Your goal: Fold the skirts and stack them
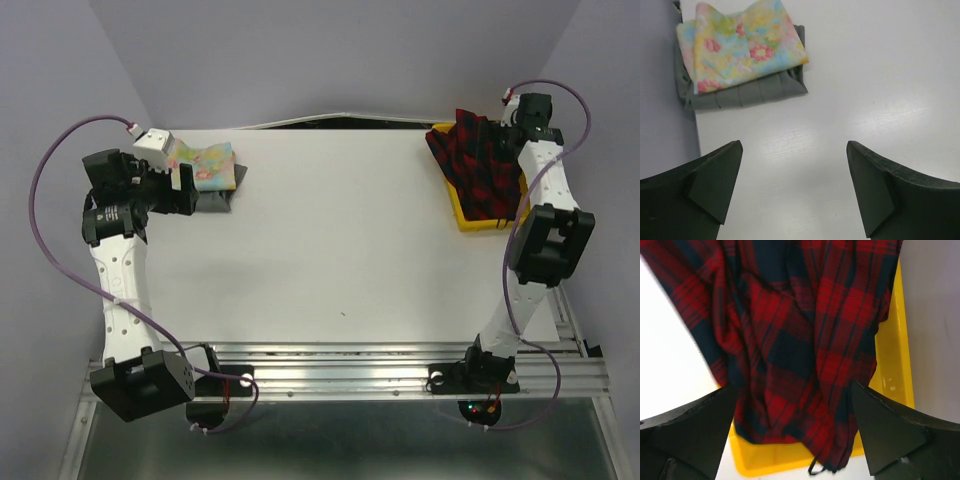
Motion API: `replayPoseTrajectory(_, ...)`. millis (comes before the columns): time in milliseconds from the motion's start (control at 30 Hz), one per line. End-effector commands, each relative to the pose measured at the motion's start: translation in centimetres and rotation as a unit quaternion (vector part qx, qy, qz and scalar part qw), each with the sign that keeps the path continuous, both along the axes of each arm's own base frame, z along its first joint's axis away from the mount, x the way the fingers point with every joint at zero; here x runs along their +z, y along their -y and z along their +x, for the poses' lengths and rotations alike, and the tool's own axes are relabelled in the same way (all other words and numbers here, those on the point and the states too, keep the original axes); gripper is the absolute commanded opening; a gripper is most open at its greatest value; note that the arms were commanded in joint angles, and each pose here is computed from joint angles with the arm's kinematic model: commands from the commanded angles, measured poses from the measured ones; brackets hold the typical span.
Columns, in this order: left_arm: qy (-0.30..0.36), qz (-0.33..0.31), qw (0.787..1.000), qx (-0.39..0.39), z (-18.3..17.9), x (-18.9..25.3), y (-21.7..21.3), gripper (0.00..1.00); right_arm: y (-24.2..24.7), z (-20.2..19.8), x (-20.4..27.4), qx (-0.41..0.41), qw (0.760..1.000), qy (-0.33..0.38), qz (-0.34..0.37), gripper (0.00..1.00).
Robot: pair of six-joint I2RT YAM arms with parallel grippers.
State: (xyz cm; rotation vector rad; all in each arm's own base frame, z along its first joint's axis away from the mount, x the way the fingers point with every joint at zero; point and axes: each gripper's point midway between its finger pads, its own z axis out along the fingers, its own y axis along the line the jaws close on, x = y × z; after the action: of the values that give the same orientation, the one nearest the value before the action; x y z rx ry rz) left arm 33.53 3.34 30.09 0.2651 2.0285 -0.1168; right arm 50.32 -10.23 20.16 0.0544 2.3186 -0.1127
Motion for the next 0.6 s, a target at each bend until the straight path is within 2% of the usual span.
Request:
replayPoseTrajectory(0,0.010,0.006,1.000,-0.016,-1.5,0.4,0.9,0.97,1.8,4.4,0.5,-0.010,0.999,0.015,-0.029,1.00)
replayPoseTrajectory(67,-0.002,0.005,1.000,-0.016,-1.5,-0.4,0.9,0.97,2.7,5.6,-1.1,-0.024,0.999,0.004,-0.039,1.00)
replayPoseTrajectory(100,-0.006,0.003,1.000,-0.016,-1.5,-0.6,0.8,0.97,3.1,6.4,-3.9,-0.029,0.999,-0.018,-0.038,1.00)
replayPoseTrajectory(200,-0.021,-0.004,1.000,-0.013,-1.2,-1.5,0.7,0.97,3.7,7.8,-7.6,-0.027,0.998,-0.043,-0.044,1.00)
replayPoseTrajectory(333,-0.047,-0.004,0.999,-0.006,-0.7,-3.2,0.2,0.97,3.8,7.7,-12.8,-0.020,0.995,-0.087,-0.042,0.98)
replayPoseTrajectory(367,-0.058,-0.005,0.998,-0.006,-0.6,-3.9,0.1,0.96,3.7,7.6,-13.5,-0.018,0.995,-0.094,-0.041,0.88)
replayPoseTrajectory(433,-0.067,-0.003,0.998,-0.006,-0.6,-4.5,0.0,0.96,3.6,7.4,-14.2,-0.014,0.994,-0.101,-0.040,0.77)
replayPoseTrajectory(467,-0.069,-0.003,0.998,-0.011,-0.5,-4.7,0.1,0.96,3.3,7.5,-13.8,-0.002,0.995,-0.097,-0.036,0.67)
replayPoseTrajectory(533,-0.070,-0.008,0.997,-0.015,-0.4,-4.9,0.3,0.96,3.0,8.0,-12.1,0.008,0.996,-0.079,-0.035,0.52)
replayPoseTrajectory(567,-0.071,-0.010,0.997,-0.017,-0.2,-4.9,0.3,0.96,3.1,8.2,-11.4,0.010,0.997,-0.073,-0.038,0.32)
